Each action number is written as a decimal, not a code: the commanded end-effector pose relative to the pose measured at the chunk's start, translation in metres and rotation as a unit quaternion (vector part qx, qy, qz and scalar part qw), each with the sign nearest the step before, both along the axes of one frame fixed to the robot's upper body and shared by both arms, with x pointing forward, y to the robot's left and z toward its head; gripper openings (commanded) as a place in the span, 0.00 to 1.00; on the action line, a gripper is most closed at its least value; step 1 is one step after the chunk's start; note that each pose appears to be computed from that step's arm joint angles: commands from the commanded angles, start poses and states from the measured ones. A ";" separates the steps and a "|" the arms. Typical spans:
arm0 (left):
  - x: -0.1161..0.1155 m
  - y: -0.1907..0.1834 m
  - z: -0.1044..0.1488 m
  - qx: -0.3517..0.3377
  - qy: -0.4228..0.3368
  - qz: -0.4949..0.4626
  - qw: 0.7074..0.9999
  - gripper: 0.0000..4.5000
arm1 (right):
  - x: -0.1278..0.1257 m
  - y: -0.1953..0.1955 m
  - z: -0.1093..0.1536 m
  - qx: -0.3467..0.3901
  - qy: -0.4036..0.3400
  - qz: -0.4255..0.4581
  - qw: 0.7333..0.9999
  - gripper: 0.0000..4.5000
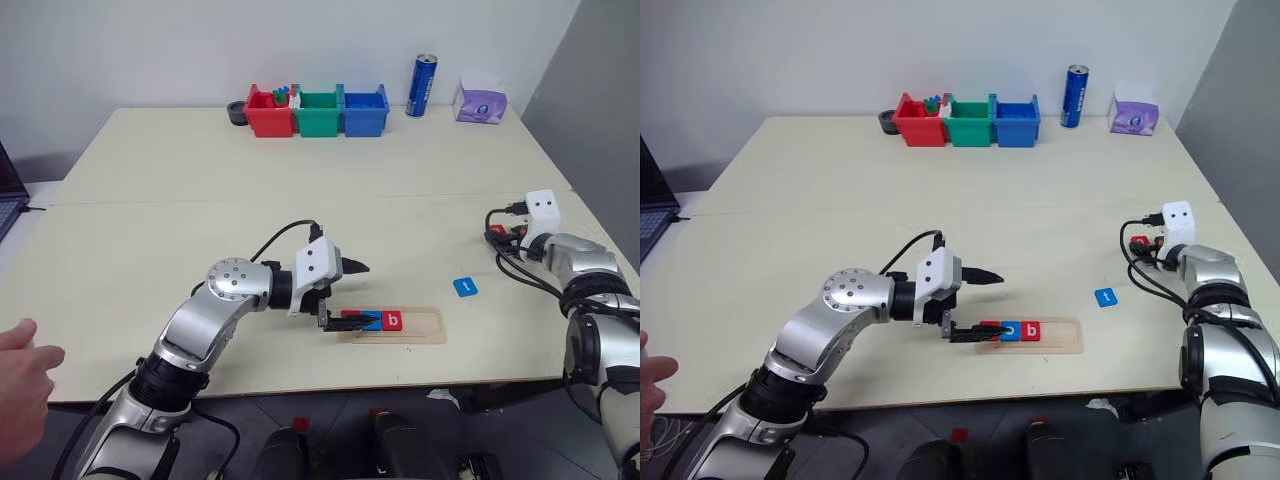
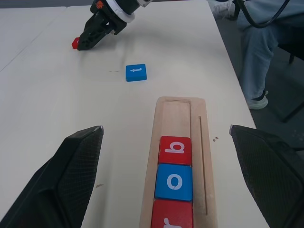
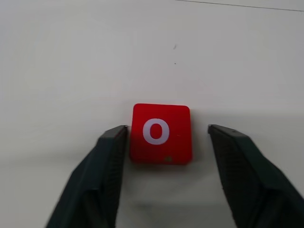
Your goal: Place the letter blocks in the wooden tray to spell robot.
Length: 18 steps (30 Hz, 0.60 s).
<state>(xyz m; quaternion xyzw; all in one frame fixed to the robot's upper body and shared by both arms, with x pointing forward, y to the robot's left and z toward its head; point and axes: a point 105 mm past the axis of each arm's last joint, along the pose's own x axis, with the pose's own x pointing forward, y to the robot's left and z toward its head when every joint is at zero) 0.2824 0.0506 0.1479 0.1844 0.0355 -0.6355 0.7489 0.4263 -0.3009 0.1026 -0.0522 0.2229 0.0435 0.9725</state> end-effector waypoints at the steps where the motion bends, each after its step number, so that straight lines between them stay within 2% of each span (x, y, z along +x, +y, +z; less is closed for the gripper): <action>1: 0.003 0.002 0.011 -0.016 -0.018 0.004 1.000 1.00 | -0.008 -0.005 -0.017 0.011 0.025 -0.020 0.999 0.34; 6: 0.006 0.005 0.010 -0.016 -0.017 0.012 1.000 1.00 | -0.006 -0.009 -0.009 0.000 0.009 -0.019 1.000 0.32; 10: 0.007 0.010 0.010 -0.018 -0.015 0.022 0.999 1.00 | -0.008 -0.018 0.011 -0.006 -0.028 -0.014 1.000 0.32; 11: 0.006 0.011 0.010 -0.020 -0.015 0.022 0.999 1.00 | -0.015 -0.019 0.016 -0.009 -0.036 -0.003 0.999 0.32; 12: 0.005 0.012 0.010 -0.024 -0.013 0.023 0.999 1.00 | -0.025 -0.018 0.020 -0.010 -0.044 0.005 0.999 0.32; 14: 0.002 0.013 0.012 -0.036 -0.010 0.018 0.999 1.00 | -0.061 -0.013 0.026 -0.026 -0.054 0.011 0.998 0.32; 18: -0.001 0.013 0.013 -0.040 -0.006 0.007 0.999 1.00 | -0.123 0.005 0.029 -0.048 -0.060 -0.012 0.997 0.32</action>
